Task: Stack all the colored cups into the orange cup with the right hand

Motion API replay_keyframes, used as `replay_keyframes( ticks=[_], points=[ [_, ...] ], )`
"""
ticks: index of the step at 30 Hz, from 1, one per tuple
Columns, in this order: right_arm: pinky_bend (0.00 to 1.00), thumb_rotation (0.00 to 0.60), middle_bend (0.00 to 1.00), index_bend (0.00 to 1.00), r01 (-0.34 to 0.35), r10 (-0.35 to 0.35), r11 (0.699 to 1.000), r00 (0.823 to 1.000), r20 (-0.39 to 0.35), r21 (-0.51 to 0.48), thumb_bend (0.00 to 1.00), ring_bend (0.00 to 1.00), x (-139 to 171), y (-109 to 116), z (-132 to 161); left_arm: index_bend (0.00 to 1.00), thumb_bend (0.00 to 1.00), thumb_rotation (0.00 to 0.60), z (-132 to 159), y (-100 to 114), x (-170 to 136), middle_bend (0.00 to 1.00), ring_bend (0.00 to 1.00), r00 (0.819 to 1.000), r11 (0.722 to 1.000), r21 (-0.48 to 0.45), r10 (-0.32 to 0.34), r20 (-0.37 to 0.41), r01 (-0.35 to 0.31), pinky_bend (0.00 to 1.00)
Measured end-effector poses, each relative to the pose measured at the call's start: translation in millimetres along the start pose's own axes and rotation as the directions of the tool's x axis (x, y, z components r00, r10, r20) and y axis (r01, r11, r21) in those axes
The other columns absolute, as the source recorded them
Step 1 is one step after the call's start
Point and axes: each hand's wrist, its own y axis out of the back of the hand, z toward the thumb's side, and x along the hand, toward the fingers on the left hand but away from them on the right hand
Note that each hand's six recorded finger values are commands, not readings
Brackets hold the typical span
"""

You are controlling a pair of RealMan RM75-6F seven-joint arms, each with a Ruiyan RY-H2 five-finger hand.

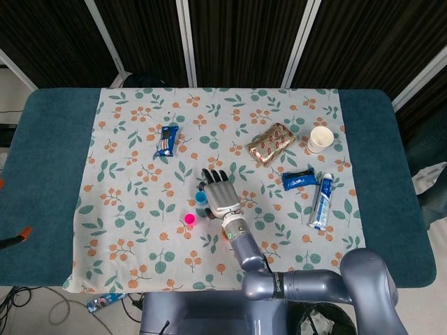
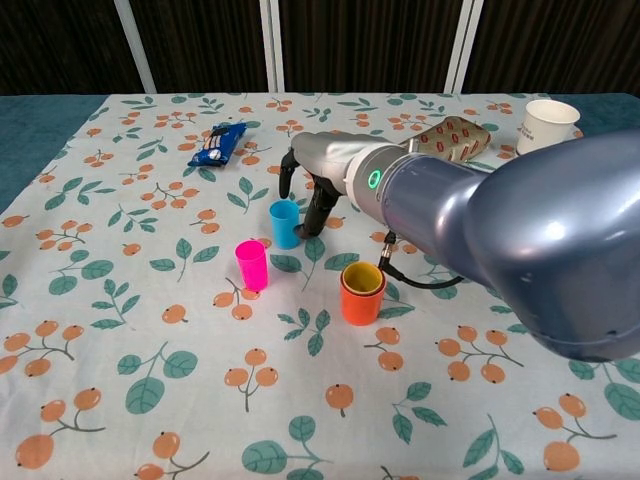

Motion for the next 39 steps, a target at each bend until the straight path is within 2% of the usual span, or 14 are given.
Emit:
replay_keyframes(
  ticks=[5, 13, 31, 39],
  points=[
    [0.09, 0.600, 0.00, 0.33, 0.000, 0.000, 1.000, 1.000, 0.011, -0.003, 0.41, 0.02, -4, -2, 0, 0.05, 0.12, 0.600, 0, 0, 0, 0.00, 0.00, 1.000, 1.000, -0.001, 0.000, 0.000, 0.000, 0.00],
    [0.09, 0.600, 0.00, 0.40, -0.010, 0.010, 1.000, 1.000, 0.019, -0.011, 0.40, 0.03, -10, -8, 3, 0.05, 0.12, 0.600, -1, 1, 1, 0.00, 0.00, 1.000, 1.000, -0.003, 0.003, -0.003, -0.003, 0.00],
    [0.10, 0.600, 0.00, 0.47, 0.018, -0.016, 0.999, 1.000, 0.023, -0.051, 0.40, 0.05, -13, -5, 8, 0.05, 0.12, 0.600, -2, 2, 1, 0.00, 0.00, 1.000, 1.000, -0.005, 0.001, -0.003, -0.001, 0.00],
    [0.10, 0.600, 0.00, 0.47, 0.036, -0.035, 0.997, 0.999, 0.011, -0.070, 0.40, 0.05, -10, 4, 10, 0.05, 0.12, 0.600, -3, 3, 1, 0.00, 0.00, 1.000, 1.000, -0.008, 0.006, -0.007, -0.006, 0.00]
  ],
)
